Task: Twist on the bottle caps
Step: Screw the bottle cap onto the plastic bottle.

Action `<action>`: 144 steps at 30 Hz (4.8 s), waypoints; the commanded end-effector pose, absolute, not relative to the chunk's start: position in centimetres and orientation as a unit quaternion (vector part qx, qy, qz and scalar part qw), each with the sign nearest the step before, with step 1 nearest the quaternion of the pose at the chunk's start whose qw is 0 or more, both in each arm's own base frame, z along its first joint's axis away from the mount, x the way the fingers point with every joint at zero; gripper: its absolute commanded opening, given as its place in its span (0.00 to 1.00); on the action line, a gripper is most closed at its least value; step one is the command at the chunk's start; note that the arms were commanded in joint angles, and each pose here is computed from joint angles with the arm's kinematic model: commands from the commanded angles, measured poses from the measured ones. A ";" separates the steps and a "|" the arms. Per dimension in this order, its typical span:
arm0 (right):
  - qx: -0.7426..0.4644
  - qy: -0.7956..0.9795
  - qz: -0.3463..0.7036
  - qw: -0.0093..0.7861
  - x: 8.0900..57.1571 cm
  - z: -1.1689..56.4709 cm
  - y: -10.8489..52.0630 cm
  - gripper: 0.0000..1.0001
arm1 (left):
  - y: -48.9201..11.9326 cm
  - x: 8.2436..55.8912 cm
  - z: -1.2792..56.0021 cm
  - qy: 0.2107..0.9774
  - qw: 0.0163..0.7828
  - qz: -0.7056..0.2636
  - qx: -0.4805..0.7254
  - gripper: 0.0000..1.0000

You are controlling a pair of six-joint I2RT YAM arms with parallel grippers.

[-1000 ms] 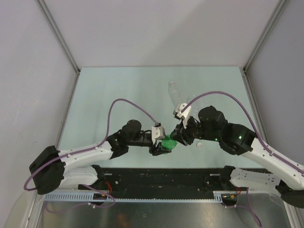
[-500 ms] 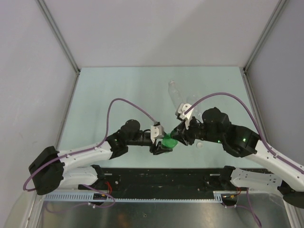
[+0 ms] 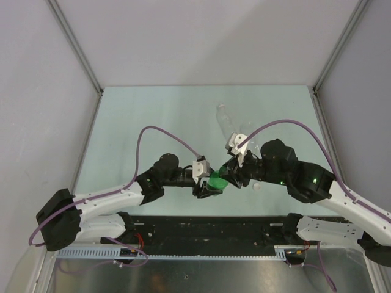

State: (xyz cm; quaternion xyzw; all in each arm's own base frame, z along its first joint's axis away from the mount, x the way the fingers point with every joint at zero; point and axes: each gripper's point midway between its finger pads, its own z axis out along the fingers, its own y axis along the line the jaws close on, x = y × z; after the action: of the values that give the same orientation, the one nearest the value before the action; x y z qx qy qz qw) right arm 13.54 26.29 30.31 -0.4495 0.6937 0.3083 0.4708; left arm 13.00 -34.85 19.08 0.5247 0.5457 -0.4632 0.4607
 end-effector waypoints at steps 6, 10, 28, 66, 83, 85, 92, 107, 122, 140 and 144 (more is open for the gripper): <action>-0.453 0.677 0.325 0.481 12.9 31.6 26.7 0.47 | -35.5 12.8 24.4 0.477 0.521 -0.485 0.515 0.00; -0.449 0.674 0.327 0.487 13.0 31.9 26.7 0.49 | -35.5 12.8 24.4 0.477 0.521 -0.485 0.516 0.00; -0.409 0.657 0.338 0.535 13.4 34.9 25.9 0.89 | -35.6 12.7 23.8 0.479 0.515 -0.485 0.520 0.00; -0.350 0.728 0.311 0.500 14.7 32.9 25.2 0.73 | -35.8 13.5 20.0 0.511 0.492 -0.466 0.529 0.00; -0.369 0.702 0.352 0.497 13.1 34.1 25.7 0.76 | -36.0 13.7 19.7 0.518 0.486 -0.467 0.527 0.00; -0.368 0.705 0.349 0.496 13.2 34.0 25.7 0.75 | -36.0 13.7 19.7 0.518 0.487 -0.466 0.526 0.00; -0.370 0.700 0.366 0.490 12.4 34.3 25.6 0.75 | -36.0 14.0 19.8 0.521 0.490 -0.464 0.523 0.00; -0.352 0.723 0.329 0.495 13.9 33.3 25.1 0.58 | -36.0 14.0 20.1 0.519 0.492 -0.465 0.522 0.00; -0.347 0.735 0.315 0.491 14.2 32.6 24.9 0.32 | -36.0 14.1 20.3 0.520 0.493 -0.466 0.519 0.00; -0.343 0.758 0.284 0.477 15.4 30.8 25.4 0.15 | -35.5 15.4 25.4 0.502 0.558 -0.452 0.482 0.00; -0.317 0.765 0.288 0.481 15.9 30.9 25.7 0.12 | -35.3 16.4 27.7 0.498 0.588 -0.441 0.460 0.00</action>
State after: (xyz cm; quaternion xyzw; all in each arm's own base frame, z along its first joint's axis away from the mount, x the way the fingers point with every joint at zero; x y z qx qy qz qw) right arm 15.47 25.66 30.84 -0.3402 0.7523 0.2930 0.4822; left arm 14.88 -34.90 19.18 0.4970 0.5683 -0.4401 0.4861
